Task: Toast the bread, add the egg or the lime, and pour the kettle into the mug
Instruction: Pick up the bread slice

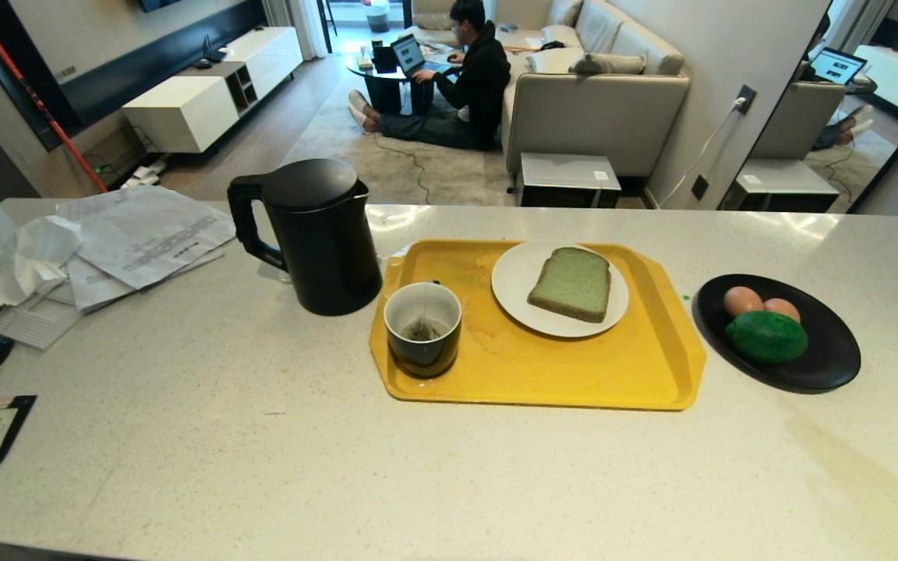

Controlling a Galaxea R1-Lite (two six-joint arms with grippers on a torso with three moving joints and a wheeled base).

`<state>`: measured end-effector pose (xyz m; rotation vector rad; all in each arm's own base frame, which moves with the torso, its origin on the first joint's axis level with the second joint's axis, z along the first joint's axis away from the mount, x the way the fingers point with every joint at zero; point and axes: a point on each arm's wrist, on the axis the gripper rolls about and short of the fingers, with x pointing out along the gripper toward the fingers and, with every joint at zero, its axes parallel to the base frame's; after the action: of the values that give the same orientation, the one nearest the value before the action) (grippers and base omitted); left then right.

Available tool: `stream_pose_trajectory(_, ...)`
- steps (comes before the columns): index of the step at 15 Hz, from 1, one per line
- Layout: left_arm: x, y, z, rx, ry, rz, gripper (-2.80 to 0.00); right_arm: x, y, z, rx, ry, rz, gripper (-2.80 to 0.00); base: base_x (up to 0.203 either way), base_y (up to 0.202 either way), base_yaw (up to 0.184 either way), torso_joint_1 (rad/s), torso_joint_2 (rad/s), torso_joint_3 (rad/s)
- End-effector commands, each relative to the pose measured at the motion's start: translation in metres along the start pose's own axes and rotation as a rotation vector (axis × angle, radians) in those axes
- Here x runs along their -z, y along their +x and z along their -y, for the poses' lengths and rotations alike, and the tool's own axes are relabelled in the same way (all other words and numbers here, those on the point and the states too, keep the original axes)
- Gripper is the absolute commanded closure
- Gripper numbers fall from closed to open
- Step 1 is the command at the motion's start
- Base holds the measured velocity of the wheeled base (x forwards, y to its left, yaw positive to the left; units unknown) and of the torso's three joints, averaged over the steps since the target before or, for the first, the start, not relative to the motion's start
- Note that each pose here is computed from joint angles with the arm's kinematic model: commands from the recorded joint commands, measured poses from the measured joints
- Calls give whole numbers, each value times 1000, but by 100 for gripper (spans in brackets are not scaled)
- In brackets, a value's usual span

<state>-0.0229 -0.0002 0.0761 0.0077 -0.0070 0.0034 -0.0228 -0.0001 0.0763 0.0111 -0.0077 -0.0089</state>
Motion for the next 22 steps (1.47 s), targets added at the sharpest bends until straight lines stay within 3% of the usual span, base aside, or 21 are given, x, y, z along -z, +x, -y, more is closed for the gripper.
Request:
stream_pose_trajectory(1,0,0,0,-1,0,2,0,0,0,0,0,0,0,0,0,0,0,0,0,0)
stream_pose_trajectory(22,0,0,0,-1,0,1,0,0,0,0,0,0,0,0,0,0,0,0,0,0)
